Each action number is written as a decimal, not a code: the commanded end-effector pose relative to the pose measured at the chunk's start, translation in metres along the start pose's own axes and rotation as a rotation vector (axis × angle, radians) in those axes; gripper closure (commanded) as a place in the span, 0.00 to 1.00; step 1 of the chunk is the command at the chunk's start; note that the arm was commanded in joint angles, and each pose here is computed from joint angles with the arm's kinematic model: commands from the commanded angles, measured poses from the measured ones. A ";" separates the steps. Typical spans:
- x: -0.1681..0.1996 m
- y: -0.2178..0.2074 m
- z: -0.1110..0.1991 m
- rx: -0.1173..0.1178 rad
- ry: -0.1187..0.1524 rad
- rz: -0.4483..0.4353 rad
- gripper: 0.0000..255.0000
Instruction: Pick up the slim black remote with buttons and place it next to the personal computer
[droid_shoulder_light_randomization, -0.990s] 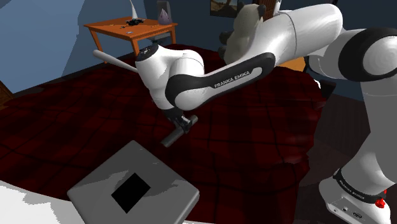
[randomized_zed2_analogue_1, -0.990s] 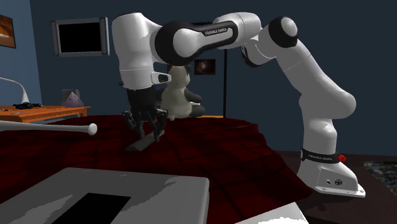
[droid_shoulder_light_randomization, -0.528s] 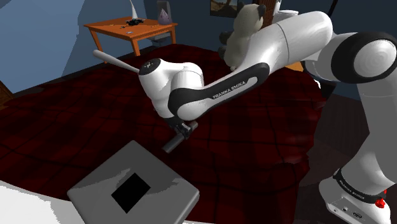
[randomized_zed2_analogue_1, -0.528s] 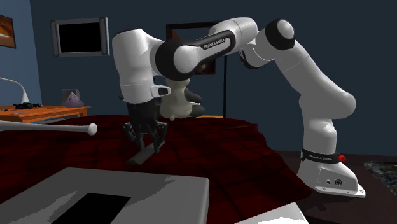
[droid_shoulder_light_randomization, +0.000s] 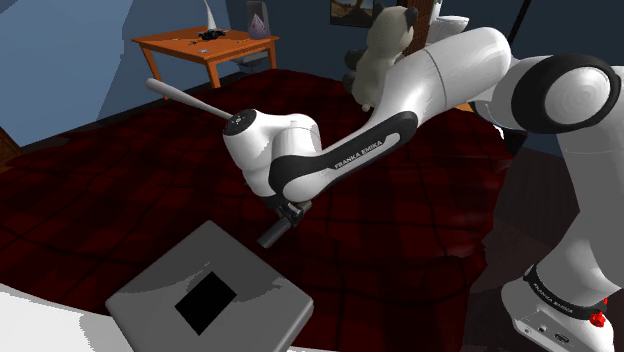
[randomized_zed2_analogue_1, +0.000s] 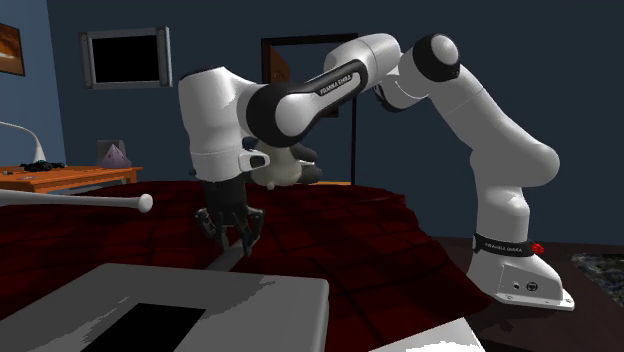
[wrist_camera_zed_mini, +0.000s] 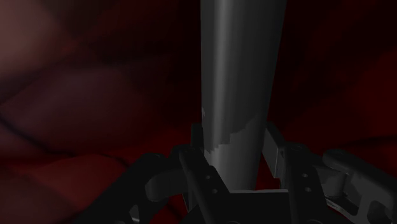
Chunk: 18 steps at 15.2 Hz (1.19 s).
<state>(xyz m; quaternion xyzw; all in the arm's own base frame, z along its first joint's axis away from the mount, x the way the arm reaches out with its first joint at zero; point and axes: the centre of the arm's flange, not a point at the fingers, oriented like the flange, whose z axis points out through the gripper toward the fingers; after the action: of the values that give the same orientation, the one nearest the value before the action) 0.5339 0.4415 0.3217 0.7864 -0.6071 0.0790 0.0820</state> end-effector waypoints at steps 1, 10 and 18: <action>0.000 0.000 0.001 0.001 0.000 0.000 1.00; 0.000 0.000 0.001 0.001 0.000 0.000 0.00; 0.000 0.000 -0.049 0.001 0.000 0.000 0.00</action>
<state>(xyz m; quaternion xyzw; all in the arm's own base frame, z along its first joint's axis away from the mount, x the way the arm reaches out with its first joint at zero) 0.5331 0.4524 0.3691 0.7865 -0.6071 0.0792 0.0815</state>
